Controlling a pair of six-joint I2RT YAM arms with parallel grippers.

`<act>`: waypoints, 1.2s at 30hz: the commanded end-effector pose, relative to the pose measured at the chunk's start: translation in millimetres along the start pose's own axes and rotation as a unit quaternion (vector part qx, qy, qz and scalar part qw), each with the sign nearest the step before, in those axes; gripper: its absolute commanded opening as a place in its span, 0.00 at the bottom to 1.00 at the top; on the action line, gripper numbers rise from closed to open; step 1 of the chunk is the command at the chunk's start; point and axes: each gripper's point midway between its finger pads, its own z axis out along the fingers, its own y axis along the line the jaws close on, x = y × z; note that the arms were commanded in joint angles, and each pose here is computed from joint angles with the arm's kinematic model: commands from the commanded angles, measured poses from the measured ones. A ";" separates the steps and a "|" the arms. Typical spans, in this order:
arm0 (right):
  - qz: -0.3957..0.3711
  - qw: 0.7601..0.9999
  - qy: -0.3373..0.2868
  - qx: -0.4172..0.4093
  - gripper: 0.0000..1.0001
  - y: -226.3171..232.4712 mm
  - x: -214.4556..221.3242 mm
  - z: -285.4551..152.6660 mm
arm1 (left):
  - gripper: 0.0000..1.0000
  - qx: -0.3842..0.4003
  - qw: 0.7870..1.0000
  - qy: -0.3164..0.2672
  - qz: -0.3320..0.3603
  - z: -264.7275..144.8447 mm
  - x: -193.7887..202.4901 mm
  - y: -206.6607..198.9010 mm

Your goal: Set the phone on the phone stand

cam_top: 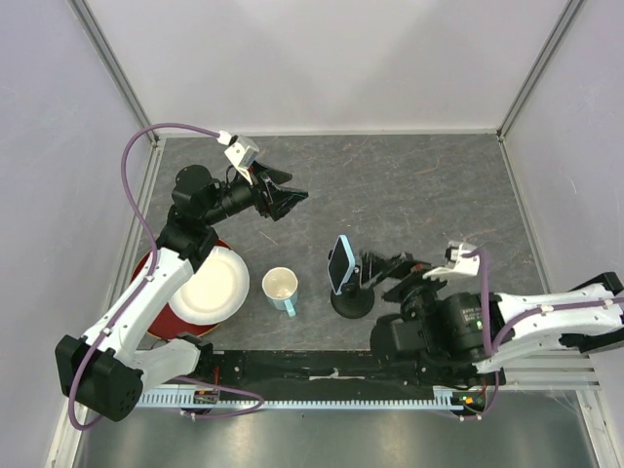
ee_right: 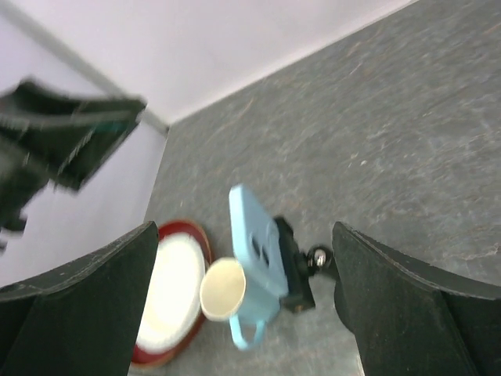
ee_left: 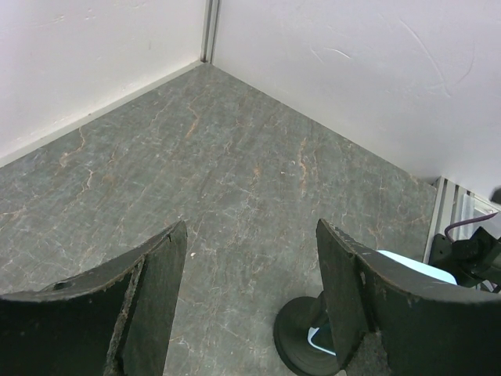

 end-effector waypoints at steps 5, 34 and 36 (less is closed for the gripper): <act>-0.150 0.939 -0.282 0.125 0.98 14.6 -102.5 68.0 | 0.73 0.014 1.000 -0.014 0.002 1.1 -10.7 -4.0; 0.759 0.548 -0.329 -0.124 0.98 -146.2 -217.4 231.7 | 0.73 0.063 0.998 -0.004 -0.019 5.5 -6.3 -16.1; 0.705 0.590 -0.320 -0.228 0.98 -147.0 -239.0 234.8 | 0.73 0.065 0.998 -0.004 -0.020 5.4 -6.4 -16.9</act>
